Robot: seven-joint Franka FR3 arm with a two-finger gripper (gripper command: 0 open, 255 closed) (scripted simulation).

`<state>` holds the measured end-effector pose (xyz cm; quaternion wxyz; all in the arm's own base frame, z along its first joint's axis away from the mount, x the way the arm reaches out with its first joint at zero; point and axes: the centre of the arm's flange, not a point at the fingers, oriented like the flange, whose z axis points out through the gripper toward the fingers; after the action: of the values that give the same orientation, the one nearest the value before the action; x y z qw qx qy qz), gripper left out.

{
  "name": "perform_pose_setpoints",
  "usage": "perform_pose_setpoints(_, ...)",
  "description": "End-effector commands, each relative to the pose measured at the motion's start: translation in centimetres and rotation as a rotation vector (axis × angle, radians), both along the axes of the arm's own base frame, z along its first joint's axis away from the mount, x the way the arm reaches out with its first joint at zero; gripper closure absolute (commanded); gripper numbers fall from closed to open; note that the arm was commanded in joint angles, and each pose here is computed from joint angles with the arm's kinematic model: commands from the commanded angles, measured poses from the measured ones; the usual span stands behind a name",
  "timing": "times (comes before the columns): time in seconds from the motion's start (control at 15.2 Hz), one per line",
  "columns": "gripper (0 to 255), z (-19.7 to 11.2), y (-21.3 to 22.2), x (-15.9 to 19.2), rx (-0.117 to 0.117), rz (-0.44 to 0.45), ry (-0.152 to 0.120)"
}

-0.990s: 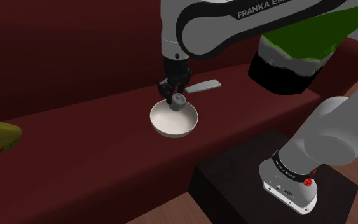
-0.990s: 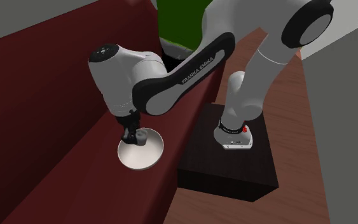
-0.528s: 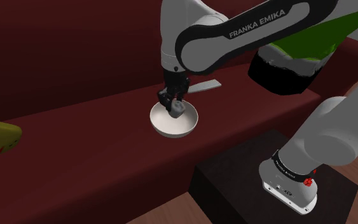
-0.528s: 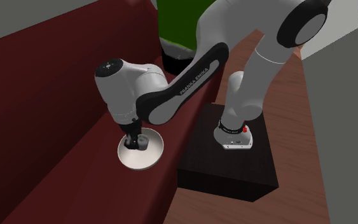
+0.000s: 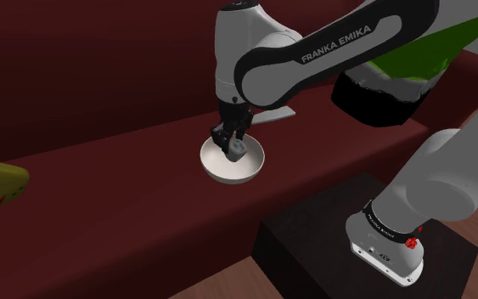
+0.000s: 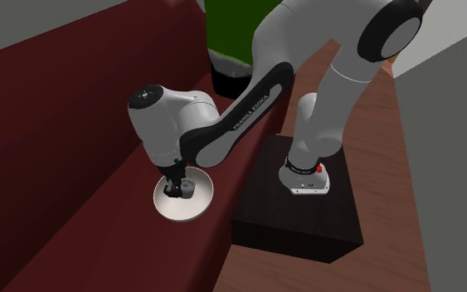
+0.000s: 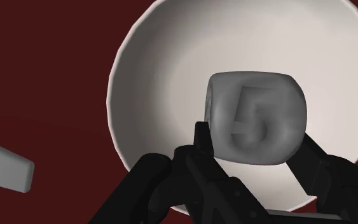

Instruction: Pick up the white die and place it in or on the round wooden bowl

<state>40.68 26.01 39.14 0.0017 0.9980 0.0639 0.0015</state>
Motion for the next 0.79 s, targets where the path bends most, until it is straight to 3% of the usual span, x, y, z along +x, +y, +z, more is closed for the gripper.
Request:
perform_pose_setpoints(0.0,255,0.0,0.0,0.0,0.000,0.000,0.000)
perform_pose_setpoints(0.07,255,0.0,0.0,0.0,0.000,0.000,0.000)
perform_pose_setpoints(0.13,0,0.0,0.0,0.0,0.000,0.000,0.000)
perform_pose_setpoints(0.46,0,0.0,0.0,0.0,0.000,0.000,0.000)
perform_pose_setpoints(0.73,0,5.0,0.0,0.0,0.000,0.000,0.000)
